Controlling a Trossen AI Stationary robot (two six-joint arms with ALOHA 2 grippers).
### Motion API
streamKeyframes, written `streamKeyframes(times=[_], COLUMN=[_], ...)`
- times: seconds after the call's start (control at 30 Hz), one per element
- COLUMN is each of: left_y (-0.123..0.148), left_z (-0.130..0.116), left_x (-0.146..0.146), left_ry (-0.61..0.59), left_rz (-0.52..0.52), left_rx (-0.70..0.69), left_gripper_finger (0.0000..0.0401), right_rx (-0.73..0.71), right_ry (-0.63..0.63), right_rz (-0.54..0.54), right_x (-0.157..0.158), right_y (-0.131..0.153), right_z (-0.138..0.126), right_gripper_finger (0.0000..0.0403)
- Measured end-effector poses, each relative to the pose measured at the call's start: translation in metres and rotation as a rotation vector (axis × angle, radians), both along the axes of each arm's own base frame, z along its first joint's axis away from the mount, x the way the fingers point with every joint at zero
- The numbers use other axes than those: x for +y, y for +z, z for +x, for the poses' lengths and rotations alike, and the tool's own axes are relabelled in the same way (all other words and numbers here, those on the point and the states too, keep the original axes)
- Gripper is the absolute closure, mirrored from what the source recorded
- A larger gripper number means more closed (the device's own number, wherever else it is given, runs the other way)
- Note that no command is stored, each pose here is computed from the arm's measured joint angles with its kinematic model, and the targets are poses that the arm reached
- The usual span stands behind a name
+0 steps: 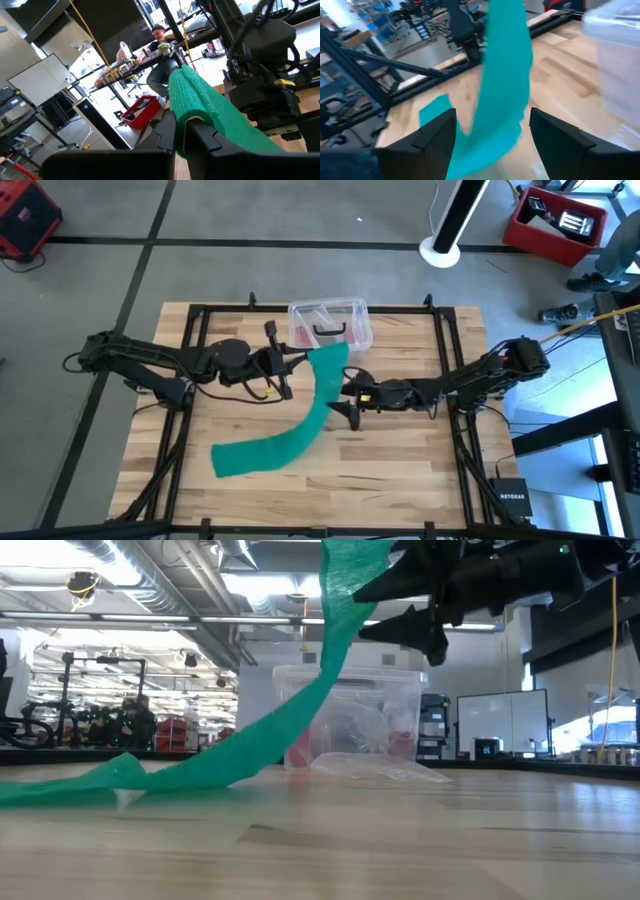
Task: Roll bandage
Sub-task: Roll the green bandage
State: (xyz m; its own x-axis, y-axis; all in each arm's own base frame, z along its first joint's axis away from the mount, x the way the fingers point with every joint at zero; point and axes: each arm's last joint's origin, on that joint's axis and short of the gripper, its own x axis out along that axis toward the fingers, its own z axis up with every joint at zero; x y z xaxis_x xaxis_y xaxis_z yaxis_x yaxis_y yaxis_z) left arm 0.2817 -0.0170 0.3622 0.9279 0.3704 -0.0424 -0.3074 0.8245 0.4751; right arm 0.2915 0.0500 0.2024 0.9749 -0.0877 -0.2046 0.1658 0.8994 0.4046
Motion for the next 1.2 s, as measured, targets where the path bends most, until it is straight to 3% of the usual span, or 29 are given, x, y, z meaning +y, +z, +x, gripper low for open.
streamKeyframes(times=[0.13, 0.27, 0.37, 0.47, 0.57, 0.77, 0.97, 1.2], left_y=[0.001, 0.002, 0.003, 0.003, 0.003, 0.002, -0.005, -0.01], left_z=[0.0, 0.0, 0.0, 0.0, 0.0, 0.0, 0.002, 0.005], left_x=[0.0, -0.001, -0.001, -0.001, -0.001, 0.004, 0.018, 0.021], left_ry=[0.0, -0.002, -0.002, -0.002, -0.002, 0.012, 0.063, 0.073], left_rz=[-0.003, -0.007, -0.007, -0.005, -0.005, 0.015, 0.009, -0.021], left_rx=[-0.009, -0.023, -0.031, -0.031, -0.033, -0.019, 0.04, 0.061], left_gripper_finger=[0.0388, 0.0388, 0.0388, 0.0388, 0.0388, 0.0388, 0.0388, 0.0388], right_rx=[-0.01, 0.032, 0.05, 0.029, -0.02, -0.161, -0.15, -0.2], right_ry=[-0.015, -0.062, -0.054, -0.046, 0.033, 0.277, 0.326, 0.353], right_rz=[-0.024, -0.166, -0.199, -0.231, -0.298, -0.424, -0.593, -0.694], right_x=[0.0, -0.002, -0.002, -0.001, 0.002, 0.024, 0.03, 0.027], right_y=[0.004, -0.005, -0.009, -0.01, -0.003, 0.027, 0.068, 0.152], right_z=[0.002, 0.005, 0.007, 0.009, 0.009, -0.007, -0.027, -0.038], right_gripper_finger=[0.015, 0.0171, 0.0233, 0.032, 0.0389, 0.0397, 0.0398, 0.04])
